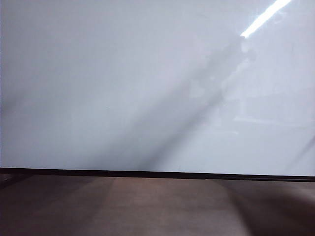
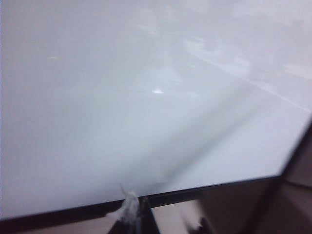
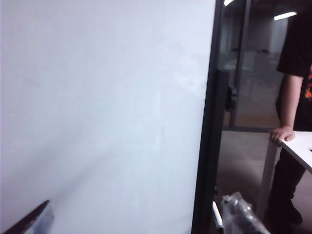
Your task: Reach to the right to find the marker pen, pick it up, and write the number 0 on the whiteboard.
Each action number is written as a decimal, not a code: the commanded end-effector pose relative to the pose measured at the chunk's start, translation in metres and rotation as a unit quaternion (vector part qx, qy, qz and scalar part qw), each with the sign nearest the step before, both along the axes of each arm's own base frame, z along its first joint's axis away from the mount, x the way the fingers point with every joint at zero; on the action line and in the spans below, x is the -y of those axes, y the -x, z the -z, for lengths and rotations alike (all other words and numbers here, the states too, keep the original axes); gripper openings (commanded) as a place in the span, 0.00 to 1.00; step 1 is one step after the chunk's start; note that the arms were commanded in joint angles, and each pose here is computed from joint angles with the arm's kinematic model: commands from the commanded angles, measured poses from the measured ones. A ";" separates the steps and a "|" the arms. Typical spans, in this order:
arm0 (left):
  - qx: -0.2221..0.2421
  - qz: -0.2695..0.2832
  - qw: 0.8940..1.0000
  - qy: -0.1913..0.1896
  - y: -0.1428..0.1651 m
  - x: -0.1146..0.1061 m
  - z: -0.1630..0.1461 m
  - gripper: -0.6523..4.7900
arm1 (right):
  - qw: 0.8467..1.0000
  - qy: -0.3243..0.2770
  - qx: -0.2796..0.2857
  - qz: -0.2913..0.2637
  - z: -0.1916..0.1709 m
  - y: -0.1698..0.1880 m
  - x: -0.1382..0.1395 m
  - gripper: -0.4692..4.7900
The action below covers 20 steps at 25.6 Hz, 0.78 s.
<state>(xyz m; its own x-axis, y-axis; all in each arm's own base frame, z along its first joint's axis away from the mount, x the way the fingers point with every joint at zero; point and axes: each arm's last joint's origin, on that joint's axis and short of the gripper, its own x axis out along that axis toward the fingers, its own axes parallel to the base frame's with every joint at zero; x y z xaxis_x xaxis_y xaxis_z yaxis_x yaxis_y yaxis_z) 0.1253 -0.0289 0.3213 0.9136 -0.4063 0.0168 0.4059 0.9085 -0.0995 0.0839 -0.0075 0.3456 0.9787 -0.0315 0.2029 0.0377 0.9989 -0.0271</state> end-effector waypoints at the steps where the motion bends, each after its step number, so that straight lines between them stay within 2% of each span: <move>1: 0.030 0.052 0.997 -0.041 -0.007 0.016 -0.019 0.11 | 1.000 0.013 -0.019 -0.006 0.002 -0.013 0.002 0.93; 6: 0.048 0.146 0.985 -0.077 -0.017 0.054 -0.041 0.11 | 0.998 0.010 -0.060 0.001 0.009 -0.041 0.019 0.93; 13: 0.041 0.199 0.976 -0.080 -0.030 0.090 -0.059 0.11 | 0.998 0.003 -0.046 0.037 0.014 -0.080 0.057 0.93; 17: 0.003 0.206 0.974 -0.097 -0.048 0.105 -0.058 0.11 | 0.998 -0.007 -0.049 0.039 0.024 -0.102 0.072 0.93; 20: -0.038 0.208 0.970 -0.123 -0.063 0.115 -0.052 0.11 | 0.996 -0.025 -0.075 0.041 0.040 -0.122 0.081 0.93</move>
